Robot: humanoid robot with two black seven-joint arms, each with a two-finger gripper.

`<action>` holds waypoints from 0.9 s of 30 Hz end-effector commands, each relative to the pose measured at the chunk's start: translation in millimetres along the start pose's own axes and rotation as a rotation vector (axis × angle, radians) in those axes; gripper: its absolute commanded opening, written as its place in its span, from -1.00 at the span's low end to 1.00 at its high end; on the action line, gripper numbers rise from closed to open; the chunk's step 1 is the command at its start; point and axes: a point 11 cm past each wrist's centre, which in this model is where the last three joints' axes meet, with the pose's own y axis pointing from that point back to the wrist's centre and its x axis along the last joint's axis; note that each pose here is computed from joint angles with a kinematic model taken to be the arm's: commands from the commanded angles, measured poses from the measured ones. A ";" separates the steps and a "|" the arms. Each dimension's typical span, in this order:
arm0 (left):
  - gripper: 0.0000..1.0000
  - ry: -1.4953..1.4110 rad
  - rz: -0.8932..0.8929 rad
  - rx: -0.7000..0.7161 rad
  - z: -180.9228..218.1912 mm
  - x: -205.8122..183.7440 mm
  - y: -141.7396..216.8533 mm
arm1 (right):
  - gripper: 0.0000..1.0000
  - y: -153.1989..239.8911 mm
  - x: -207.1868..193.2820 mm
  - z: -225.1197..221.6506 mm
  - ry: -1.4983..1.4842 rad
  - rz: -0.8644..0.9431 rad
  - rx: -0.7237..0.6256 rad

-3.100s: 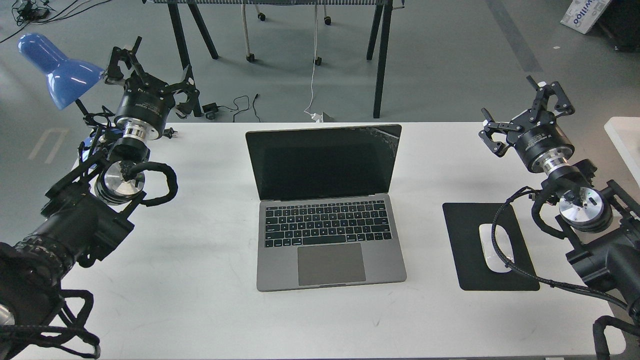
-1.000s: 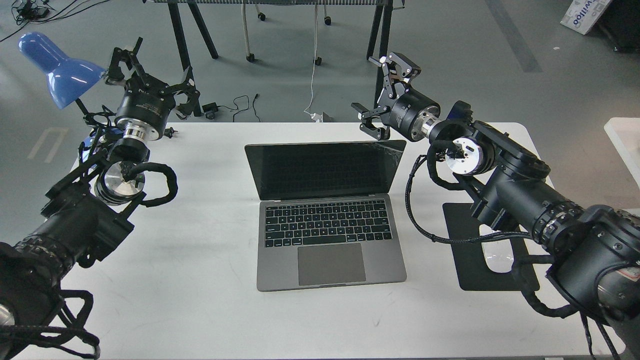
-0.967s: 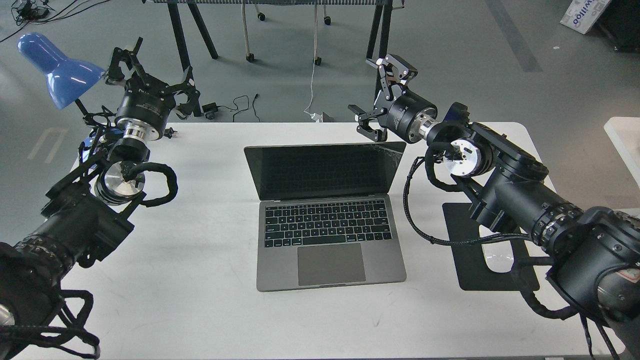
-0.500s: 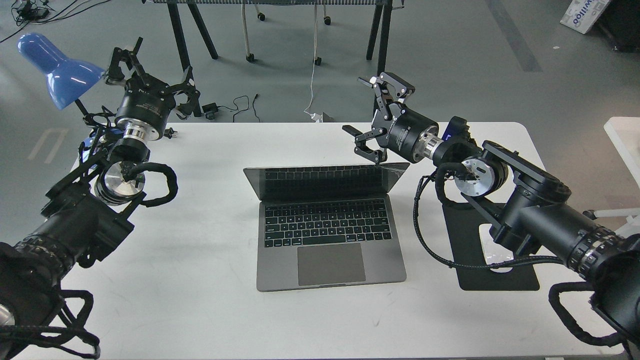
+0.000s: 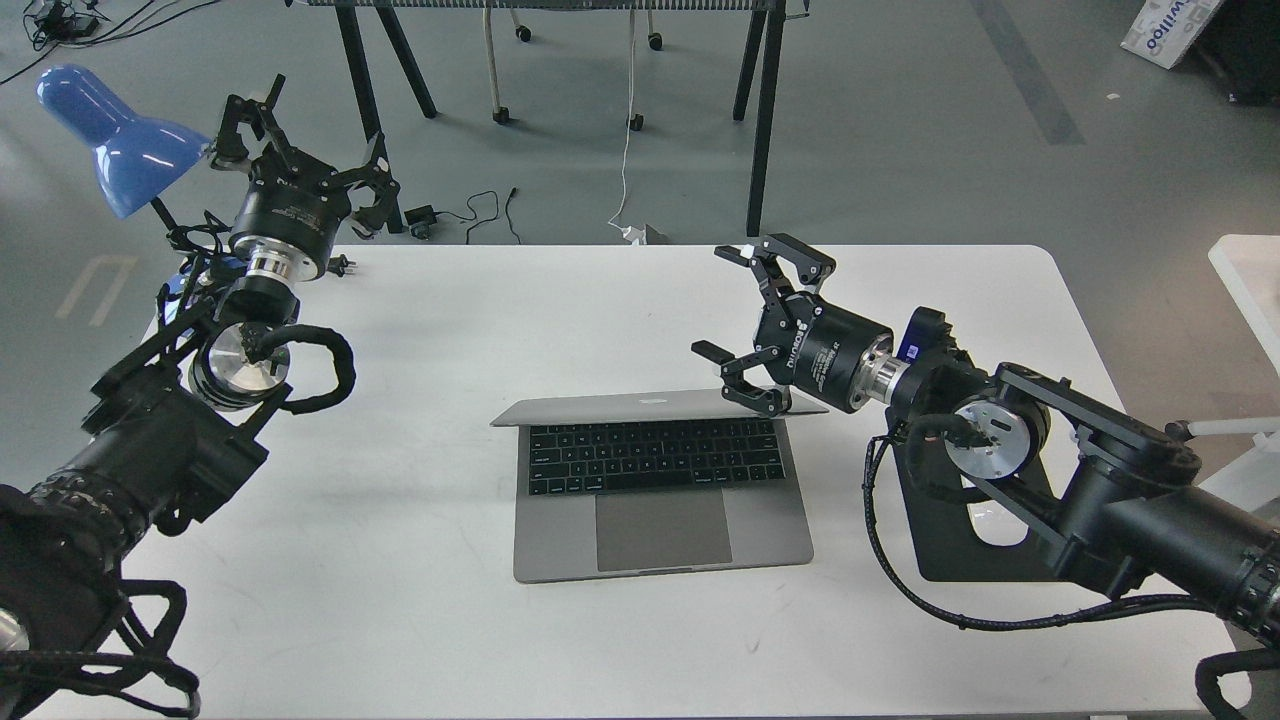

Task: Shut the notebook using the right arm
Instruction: 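Push the screen down toward the keyboard with the right gripper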

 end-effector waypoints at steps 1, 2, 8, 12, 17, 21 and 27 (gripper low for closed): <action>1.00 0.000 0.000 0.000 0.0 0.0 0.0 | 1.00 11.9 4.3 26.7 0.005 0.009 -0.075; 1.00 0.000 0.000 0.000 0.0 0.0 0.0 | 1.00 14.4 5.6 35.6 -0.005 0.014 -0.089; 1.00 -0.002 -0.001 0.002 -0.3 -0.1 0.0 | 1.00 24.7 12.6 72.1 -0.046 0.045 -0.132; 1.00 -0.002 -0.001 0.002 -0.3 -0.1 0.0 | 1.00 30.2 15.8 85.1 -0.058 0.059 -0.149; 1.00 0.000 0.000 0.001 -0.3 0.0 0.0 | 1.00 32.1 27.6 95.3 -0.068 0.099 -0.162; 1.00 0.000 -0.001 0.001 -0.4 -0.5 -0.1 | 1.00 31.7 26.2 103.1 -0.083 0.101 -0.168; 1.00 0.001 -0.001 0.000 -0.1 -0.5 -0.2 | 1.00 31.2 36.6 113.6 -0.089 0.137 -0.181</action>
